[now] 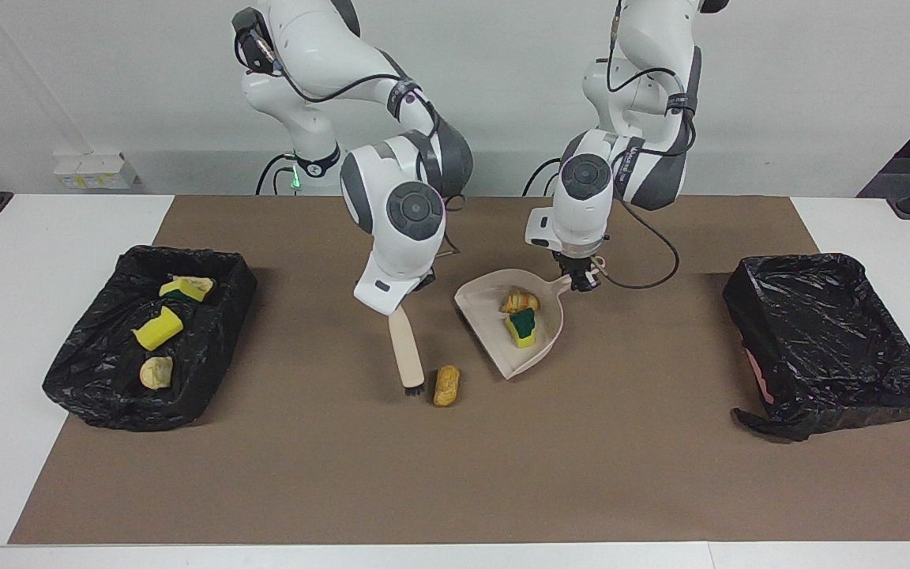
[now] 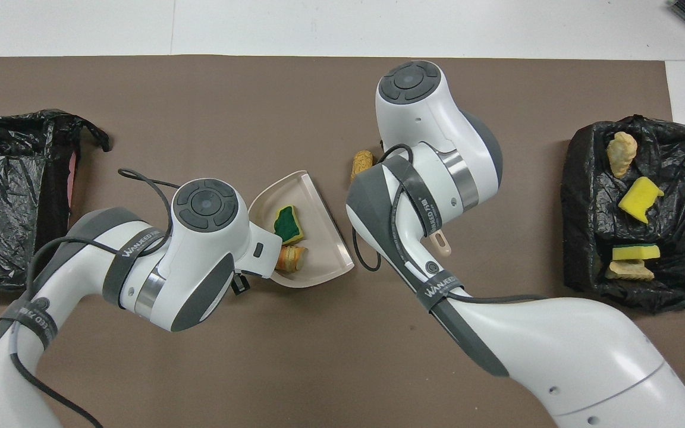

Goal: Sweep and dump trash in bin
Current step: 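Sweep the last bread piece into the dustpan with the right gripper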

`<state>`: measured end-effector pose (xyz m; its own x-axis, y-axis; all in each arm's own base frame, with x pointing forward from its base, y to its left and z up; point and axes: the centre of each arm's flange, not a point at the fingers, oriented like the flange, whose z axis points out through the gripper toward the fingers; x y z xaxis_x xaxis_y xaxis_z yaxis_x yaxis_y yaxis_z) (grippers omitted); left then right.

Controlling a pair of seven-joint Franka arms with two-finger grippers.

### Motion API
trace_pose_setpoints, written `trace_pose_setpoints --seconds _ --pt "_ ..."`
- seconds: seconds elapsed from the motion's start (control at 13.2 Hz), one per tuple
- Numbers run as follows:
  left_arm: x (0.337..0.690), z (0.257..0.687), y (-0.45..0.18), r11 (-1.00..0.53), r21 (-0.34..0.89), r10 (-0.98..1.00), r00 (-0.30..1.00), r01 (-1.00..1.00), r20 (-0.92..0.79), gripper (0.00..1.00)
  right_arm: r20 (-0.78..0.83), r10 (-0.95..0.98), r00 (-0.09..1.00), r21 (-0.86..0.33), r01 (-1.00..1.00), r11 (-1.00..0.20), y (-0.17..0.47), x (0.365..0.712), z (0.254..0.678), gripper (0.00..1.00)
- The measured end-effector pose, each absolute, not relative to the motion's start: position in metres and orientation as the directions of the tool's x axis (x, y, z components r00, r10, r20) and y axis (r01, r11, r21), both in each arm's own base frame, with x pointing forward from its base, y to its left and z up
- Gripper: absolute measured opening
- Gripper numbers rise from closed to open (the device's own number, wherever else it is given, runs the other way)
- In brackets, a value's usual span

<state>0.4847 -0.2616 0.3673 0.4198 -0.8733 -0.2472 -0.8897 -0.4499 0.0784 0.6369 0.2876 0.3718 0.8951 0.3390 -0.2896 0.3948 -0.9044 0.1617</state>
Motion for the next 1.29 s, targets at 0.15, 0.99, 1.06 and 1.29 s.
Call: trace_pose_setpoints --seconds 0.15,0.99,1.06,1.29 --pt "0.489 0.373 -0.258 -0.463 0.091 -0.864 0.425 -0.882 -0.270 0.32 -0.273 0.367 0.889 0.156 0.417 -0.895 0.295 0.638 0.371 0.26" --pt "0.486 0.361 -0.254 -0.474 0.128 -0.850 0.415 -0.871 -0.323 0.32 -0.216 0.414 0.884 0.165 0.451 -0.877 0.281 0.652 0.363 0.26" --pt "0.486 0.361 -0.254 -0.476 0.129 -0.849 0.416 -0.870 -0.324 0.32 -0.233 0.414 0.880 0.162 0.454 -0.876 0.273 0.652 0.360 0.26" --pt "0.486 0.360 -0.251 -0.480 0.130 -0.847 0.419 -0.868 -0.326 0.32 -0.265 0.459 0.848 0.153 0.507 -0.848 0.303 0.634 0.346 0.26"
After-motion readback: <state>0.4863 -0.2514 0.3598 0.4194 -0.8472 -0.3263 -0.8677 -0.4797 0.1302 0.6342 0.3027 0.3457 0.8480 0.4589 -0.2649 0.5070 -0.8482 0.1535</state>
